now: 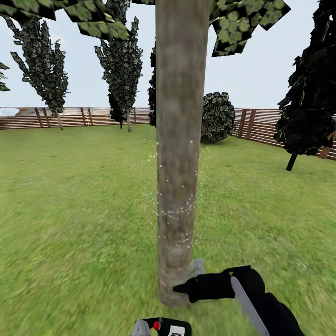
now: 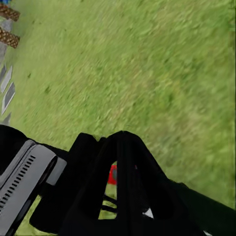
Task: In the garden, pick up the pesticide atomizer on the floor and spray pesticide onto both trees until each tree trunk is fully covered.
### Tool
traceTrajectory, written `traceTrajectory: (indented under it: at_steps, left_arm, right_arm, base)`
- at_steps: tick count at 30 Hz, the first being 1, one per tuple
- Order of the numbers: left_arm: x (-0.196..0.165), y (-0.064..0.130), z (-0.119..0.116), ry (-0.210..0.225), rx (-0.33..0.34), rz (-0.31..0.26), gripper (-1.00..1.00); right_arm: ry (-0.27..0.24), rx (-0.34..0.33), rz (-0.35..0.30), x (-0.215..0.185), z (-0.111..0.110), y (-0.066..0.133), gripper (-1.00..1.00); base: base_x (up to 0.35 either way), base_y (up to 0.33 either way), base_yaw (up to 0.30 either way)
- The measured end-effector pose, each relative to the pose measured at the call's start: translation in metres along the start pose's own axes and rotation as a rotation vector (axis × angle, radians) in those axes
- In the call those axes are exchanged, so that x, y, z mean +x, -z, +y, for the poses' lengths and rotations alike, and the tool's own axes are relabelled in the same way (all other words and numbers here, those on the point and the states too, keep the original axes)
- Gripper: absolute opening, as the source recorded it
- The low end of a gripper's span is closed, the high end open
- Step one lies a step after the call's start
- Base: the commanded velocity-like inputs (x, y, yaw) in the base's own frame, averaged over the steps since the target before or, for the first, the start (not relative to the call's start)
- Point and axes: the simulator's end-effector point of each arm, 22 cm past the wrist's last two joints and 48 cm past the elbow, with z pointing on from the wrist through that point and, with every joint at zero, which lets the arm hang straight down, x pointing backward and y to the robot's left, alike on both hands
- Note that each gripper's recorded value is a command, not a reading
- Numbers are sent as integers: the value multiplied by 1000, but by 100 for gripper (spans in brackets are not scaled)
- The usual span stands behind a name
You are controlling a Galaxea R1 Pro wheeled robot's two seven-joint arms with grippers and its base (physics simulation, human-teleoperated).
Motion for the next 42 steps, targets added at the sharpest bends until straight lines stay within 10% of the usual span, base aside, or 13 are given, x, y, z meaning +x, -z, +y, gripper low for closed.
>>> traceTrajectory:
  at_steps: [11, 17, 18, 42]
  left_arm:
    - [1, 17, 60, 151, -340, -45, -100]
    - [-9, 50, 104, 227, -524, -132, -100]
    - [-9, 54, 108, 232, -538, -138, -100]
    - [-8, 59, 116, 244, -565, -145, -100]
  right_arm:
    - [-34, 216, -267, -65, -78, 124, -100]
    - [-38, 265, -332, -78, -90, 156, -100]
    - [-39, 269, -342, -79, -91, 160, 100]
    - [-40, 285, -363, -83, -94, 169, 100]
  base:
    - [0, 0, 0]
    - [0, 0, 0]
    - [0, 0, 0]
    - [0, 0, 0]
